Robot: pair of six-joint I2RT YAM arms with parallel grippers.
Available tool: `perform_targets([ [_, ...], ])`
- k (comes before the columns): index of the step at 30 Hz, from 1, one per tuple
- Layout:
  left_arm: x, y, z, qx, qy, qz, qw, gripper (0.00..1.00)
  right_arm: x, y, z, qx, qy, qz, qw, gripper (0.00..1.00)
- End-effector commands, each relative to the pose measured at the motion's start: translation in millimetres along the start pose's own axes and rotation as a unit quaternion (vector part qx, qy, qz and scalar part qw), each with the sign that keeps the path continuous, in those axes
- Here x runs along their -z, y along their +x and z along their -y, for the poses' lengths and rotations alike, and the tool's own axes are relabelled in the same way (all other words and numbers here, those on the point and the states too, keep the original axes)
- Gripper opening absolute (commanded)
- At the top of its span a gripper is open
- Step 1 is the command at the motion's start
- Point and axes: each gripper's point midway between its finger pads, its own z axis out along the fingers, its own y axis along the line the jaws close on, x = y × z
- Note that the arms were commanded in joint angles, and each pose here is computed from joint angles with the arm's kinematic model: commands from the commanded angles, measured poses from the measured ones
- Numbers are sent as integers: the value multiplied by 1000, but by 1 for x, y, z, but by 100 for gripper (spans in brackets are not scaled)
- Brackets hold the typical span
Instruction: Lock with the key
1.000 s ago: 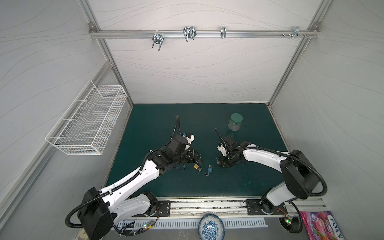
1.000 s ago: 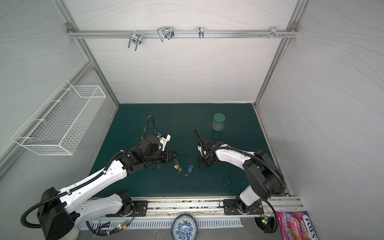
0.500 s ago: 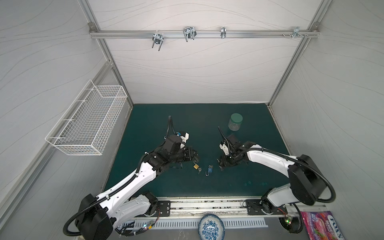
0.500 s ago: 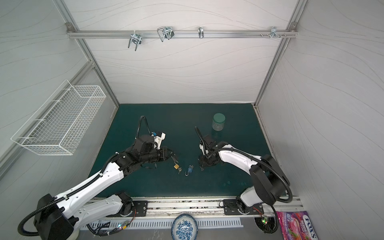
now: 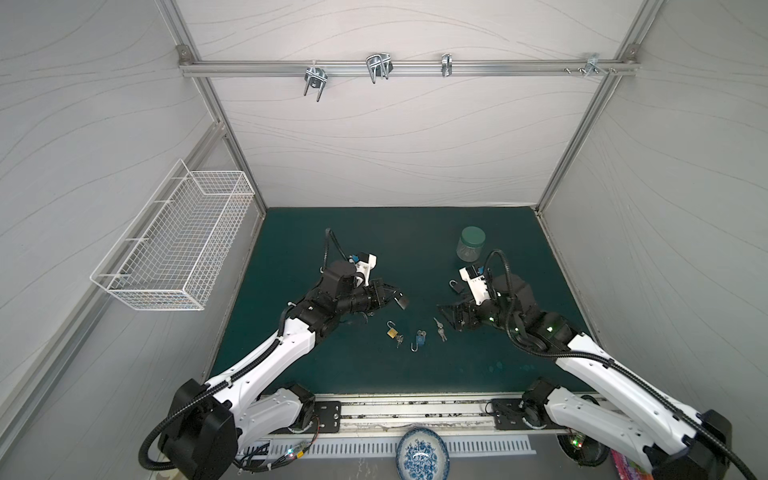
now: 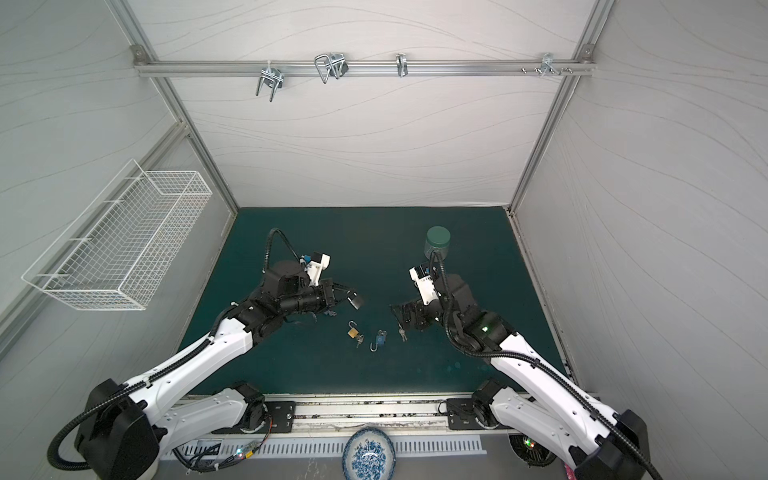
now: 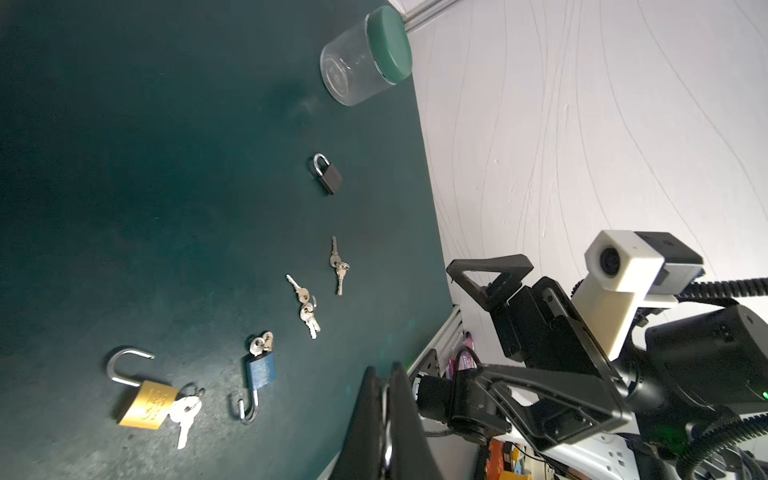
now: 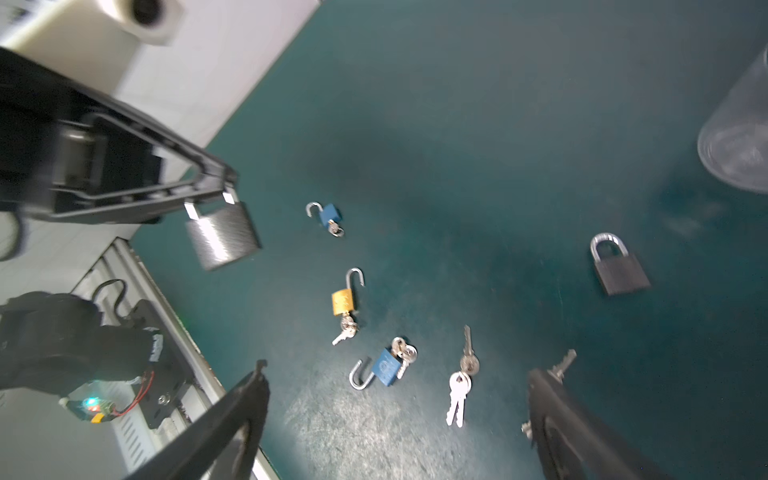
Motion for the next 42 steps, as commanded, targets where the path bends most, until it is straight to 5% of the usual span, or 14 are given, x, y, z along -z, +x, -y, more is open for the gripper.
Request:
perform_targets([
  [1,4,-16,54,-32,76,19,996,0,10,-16,-19,49,-47,36,997,92],
  [8,-8,-2,69,-51,76,11,996,0,22,-35,-47,90,-86,48,991,75],
  [18,-9,-2,77,-56,82,8,995,0,-7,-22,-63,148,-43,-48,987,75],
  [29,-8,0,76,-56,83,4,995,0,-25,-27,-77,163,-48,-56,984,76],
  [42,-6,1,79,-55,85,2,995,0,-36,-31,-79,157,-50,-57,985,57],
])
